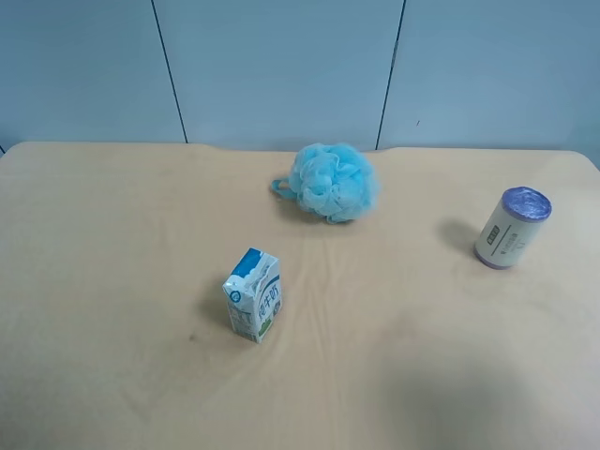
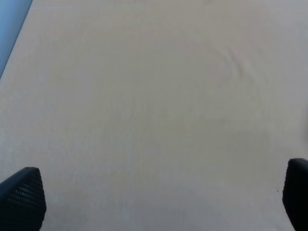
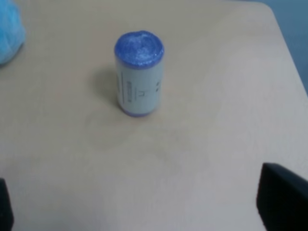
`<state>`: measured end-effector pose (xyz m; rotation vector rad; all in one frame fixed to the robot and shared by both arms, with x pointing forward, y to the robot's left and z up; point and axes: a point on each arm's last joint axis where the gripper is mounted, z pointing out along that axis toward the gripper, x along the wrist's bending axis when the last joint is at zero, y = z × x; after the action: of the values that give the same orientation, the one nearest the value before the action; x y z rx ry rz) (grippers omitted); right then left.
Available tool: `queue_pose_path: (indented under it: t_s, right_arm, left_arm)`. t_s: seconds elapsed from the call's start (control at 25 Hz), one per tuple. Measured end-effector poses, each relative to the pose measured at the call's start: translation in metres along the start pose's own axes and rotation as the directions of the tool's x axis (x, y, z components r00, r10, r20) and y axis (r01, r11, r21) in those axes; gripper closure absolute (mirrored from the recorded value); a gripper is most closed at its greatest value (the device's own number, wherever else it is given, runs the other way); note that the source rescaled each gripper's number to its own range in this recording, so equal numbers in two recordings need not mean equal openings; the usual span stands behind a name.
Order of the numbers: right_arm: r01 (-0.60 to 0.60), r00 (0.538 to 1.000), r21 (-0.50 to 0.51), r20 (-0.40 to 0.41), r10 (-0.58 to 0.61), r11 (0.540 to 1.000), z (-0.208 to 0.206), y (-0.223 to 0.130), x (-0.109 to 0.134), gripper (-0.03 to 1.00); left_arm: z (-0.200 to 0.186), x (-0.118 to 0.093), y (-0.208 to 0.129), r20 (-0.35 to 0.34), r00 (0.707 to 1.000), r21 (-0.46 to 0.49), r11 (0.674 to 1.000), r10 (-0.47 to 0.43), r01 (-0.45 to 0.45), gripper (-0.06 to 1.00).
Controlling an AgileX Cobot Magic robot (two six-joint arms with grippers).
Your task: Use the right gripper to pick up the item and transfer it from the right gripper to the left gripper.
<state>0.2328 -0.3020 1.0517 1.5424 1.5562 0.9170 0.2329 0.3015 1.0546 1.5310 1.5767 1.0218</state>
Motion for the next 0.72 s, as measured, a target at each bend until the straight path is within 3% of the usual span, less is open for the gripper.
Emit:
queue_pose_path:
  t_s: [0.72]
  right_arm:
    - [-0.001,1.0,0.0,0.0,0.001,1.0,0.0,0.0,0.0,-0.03]
  left_arm:
    - [0.0,0.0,0.0002,0.0,1.0,-0.002,1.0,0.001,-0.001,-0.05]
